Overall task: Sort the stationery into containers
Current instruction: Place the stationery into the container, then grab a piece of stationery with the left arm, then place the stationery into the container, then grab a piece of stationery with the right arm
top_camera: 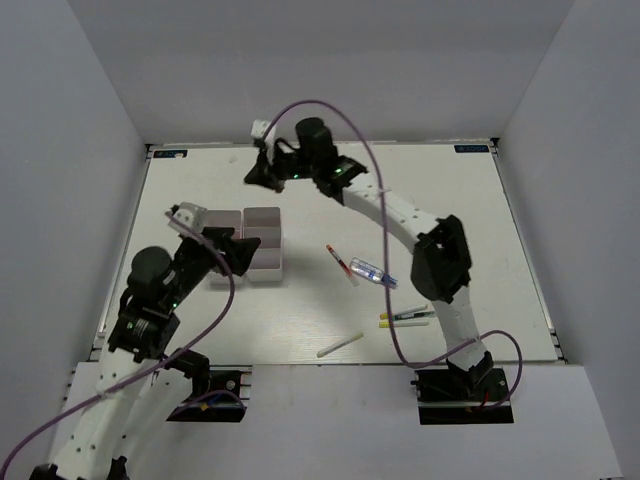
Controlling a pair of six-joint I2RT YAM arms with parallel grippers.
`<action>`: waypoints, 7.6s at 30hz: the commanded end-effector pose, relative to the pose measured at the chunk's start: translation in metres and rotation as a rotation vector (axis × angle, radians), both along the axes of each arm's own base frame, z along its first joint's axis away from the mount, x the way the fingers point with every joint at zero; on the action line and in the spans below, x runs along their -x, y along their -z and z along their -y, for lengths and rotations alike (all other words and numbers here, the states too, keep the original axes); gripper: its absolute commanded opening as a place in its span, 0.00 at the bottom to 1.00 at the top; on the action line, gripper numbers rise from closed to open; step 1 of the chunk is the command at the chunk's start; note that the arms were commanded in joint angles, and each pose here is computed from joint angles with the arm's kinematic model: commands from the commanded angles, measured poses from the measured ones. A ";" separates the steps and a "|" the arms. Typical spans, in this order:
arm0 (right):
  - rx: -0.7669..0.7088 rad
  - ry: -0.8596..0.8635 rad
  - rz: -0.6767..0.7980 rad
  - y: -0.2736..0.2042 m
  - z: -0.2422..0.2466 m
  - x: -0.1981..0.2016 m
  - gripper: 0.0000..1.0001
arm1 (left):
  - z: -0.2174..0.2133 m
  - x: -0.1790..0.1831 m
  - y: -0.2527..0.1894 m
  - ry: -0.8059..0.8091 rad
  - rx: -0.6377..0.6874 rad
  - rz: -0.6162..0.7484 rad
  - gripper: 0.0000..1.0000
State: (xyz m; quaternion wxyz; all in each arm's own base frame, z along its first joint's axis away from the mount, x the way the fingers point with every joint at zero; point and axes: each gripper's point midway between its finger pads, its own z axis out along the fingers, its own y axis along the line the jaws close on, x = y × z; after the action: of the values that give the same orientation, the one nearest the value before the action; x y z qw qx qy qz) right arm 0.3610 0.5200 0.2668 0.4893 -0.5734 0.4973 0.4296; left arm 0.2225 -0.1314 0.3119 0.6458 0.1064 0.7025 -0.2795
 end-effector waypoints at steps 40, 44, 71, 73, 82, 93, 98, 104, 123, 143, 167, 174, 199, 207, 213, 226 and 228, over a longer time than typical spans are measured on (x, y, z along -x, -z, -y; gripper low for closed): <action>0.003 0.961 -0.568 0.007 0.392 0.045 0.44 | 0.198 -0.123 0.220 -0.475 -0.061 -1.103 0.76; -0.040 0.964 -0.530 -0.006 0.400 0.053 0.46 | 0.203 -0.126 0.227 -0.536 -0.088 -1.134 0.69; -0.128 0.916 -0.602 -0.003 0.423 0.067 0.46 | 0.209 -0.121 0.288 -0.558 -0.273 -1.201 0.34; -0.131 0.910 -0.615 -0.002 0.423 0.068 0.46 | 0.208 -0.117 0.288 -0.549 -0.288 -1.215 0.24; -0.158 0.858 -0.645 -0.002 0.424 0.074 0.46 | 0.193 -0.101 0.282 -0.488 -0.399 -1.224 0.00; -0.164 0.536 -0.599 0.003 0.403 0.104 0.32 | 0.200 -0.117 0.165 -0.226 -0.289 -0.774 0.00; -0.162 0.456 -0.552 0.005 0.399 0.111 0.21 | 0.191 -0.115 0.104 -0.133 -0.161 -0.491 0.00; -0.158 0.384 -0.488 0.004 0.395 0.119 0.13 | 0.098 -0.125 0.067 -0.517 -0.079 -0.258 0.00; -0.158 0.400 -0.518 0.015 0.397 0.110 0.13 | -0.006 -0.119 0.070 -1.043 -0.042 -0.001 0.00; -0.146 0.423 -0.500 0.019 0.399 0.107 0.30 | -0.022 -0.109 0.081 -1.146 -0.091 0.105 0.32; -0.009 0.425 -0.367 0.030 0.379 0.104 0.60 | 0.021 -0.089 0.042 -1.136 -0.327 0.000 0.70; 0.071 0.487 -0.320 0.042 0.364 0.091 0.61 | 0.069 -0.107 0.026 -1.097 -0.470 -0.020 0.71; 0.129 0.812 -0.213 0.046 0.404 0.069 0.80 | 0.158 -0.212 -0.083 -1.086 -0.516 0.155 0.95; 0.186 0.803 -0.159 0.051 0.412 0.078 0.77 | 0.224 -0.258 -0.067 -0.629 -0.596 0.185 0.99; 0.243 0.546 -0.098 0.066 0.392 0.113 0.47 | 0.254 -0.222 -0.030 -0.148 -0.539 0.098 0.99; 0.573 0.177 0.121 0.146 0.411 0.162 0.20 | 0.201 -0.059 0.017 0.294 -0.362 -0.282 0.99; 0.629 0.179 0.127 0.160 0.419 0.161 0.13 | 0.179 -0.034 0.013 0.302 -0.337 -0.264 0.99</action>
State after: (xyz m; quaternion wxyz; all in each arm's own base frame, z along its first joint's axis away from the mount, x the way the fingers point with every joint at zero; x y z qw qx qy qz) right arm 0.2051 0.1153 0.1284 0.3902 -0.6343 0.6336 0.2096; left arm 0.3031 -0.3310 0.2782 0.4889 0.2920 0.7972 -0.2002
